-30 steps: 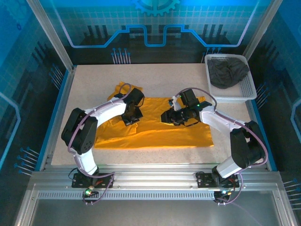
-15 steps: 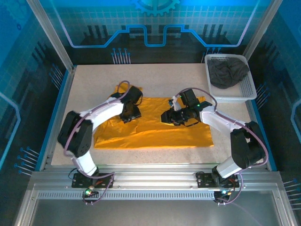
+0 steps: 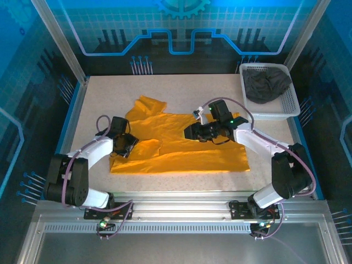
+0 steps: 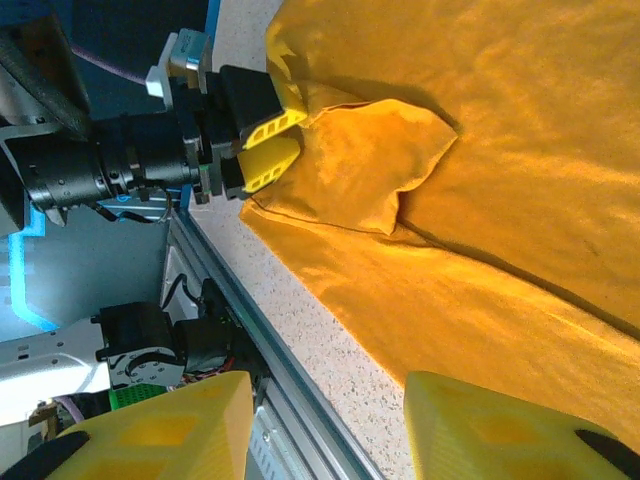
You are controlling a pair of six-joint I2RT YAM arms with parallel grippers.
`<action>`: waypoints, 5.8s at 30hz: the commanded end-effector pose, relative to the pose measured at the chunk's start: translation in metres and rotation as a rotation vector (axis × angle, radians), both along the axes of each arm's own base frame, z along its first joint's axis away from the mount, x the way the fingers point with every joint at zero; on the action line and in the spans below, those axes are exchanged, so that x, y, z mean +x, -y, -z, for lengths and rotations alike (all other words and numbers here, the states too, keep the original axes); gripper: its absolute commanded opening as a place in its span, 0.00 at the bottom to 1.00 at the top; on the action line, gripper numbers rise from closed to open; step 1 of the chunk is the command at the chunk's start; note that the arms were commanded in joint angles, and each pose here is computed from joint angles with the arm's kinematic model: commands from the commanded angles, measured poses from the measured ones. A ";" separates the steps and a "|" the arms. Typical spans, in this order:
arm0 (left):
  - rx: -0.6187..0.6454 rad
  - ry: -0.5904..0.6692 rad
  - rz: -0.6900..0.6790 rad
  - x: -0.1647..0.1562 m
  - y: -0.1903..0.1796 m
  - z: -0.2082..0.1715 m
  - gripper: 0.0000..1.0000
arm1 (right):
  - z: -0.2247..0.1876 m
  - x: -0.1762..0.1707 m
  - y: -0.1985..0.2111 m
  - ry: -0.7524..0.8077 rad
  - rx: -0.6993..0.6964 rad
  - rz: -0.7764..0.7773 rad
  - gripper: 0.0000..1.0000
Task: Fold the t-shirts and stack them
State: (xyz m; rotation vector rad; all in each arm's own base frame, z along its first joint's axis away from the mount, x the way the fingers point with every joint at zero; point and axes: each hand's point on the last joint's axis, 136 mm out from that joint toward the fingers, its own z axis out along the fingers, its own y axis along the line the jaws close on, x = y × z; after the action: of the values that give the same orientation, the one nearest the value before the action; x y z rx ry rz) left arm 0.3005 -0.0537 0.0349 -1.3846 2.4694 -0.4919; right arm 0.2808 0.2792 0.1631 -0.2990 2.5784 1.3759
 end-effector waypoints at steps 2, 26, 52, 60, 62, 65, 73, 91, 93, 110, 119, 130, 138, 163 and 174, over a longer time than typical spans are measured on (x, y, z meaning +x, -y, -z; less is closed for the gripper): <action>-0.039 0.057 0.004 0.014 0.001 0.003 0.48 | -0.006 -0.001 -0.008 0.010 0.017 -0.034 0.46; 0.062 0.079 0.102 0.054 -0.007 -0.027 0.09 | 0.004 0.004 -0.010 -0.022 -0.001 -0.029 0.45; -0.028 -0.107 -0.096 -0.023 -0.026 -0.010 0.28 | 0.081 -0.016 0.082 -0.166 -0.423 0.139 0.36; -0.050 -0.301 -0.205 -0.055 -0.037 0.034 0.27 | 0.120 -0.037 0.088 -0.243 -0.593 0.039 0.34; -0.049 -0.331 -0.261 -0.066 -0.049 0.038 0.27 | 0.128 -0.043 0.084 -0.261 -0.635 0.000 0.34; -0.038 -0.345 -0.335 -0.078 -0.067 0.036 0.27 | 0.135 -0.046 0.070 -0.267 -0.661 -0.050 0.35; -0.058 -0.343 -0.456 -0.096 -0.107 0.030 0.27 | 0.151 -0.066 0.015 -0.318 -0.682 -0.221 0.35; 0.075 0.060 -0.199 0.055 -0.106 -0.094 0.48 | 0.069 0.097 0.090 0.003 -0.719 0.185 0.43; 0.073 0.078 -0.097 0.088 -0.093 -0.100 0.48 | 0.071 0.125 0.121 0.002 -0.806 0.251 0.42; 0.195 0.352 0.058 0.318 -0.095 -0.065 0.50 | 0.077 0.187 0.176 -0.017 -0.935 0.380 0.44; 0.280 0.095 0.106 0.312 -0.074 0.005 0.54 | 0.054 0.169 0.166 0.009 -0.876 0.389 0.45; 0.360 -0.266 0.170 0.240 -0.063 0.046 0.50 | 0.046 0.173 0.158 0.028 -0.824 0.381 0.45; 0.346 -0.291 0.189 0.232 -0.056 0.049 0.14 | 0.055 0.173 0.164 0.004 -0.823 0.393 0.45; 0.377 0.155 0.277 0.270 -0.039 -0.128 0.00 | 0.140 0.196 0.206 -0.149 -1.015 0.383 0.37; 0.366 0.063 0.336 0.265 -0.042 -0.087 0.00 | 0.152 0.191 0.204 -0.177 -1.006 0.368 0.25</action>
State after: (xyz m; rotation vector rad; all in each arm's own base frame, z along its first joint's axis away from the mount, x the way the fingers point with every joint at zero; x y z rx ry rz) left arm 0.5714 -0.0110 0.1472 -0.8433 2.4962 -0.1462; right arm 0.4758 0.0812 0.0196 0.1615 3.0064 -0.0836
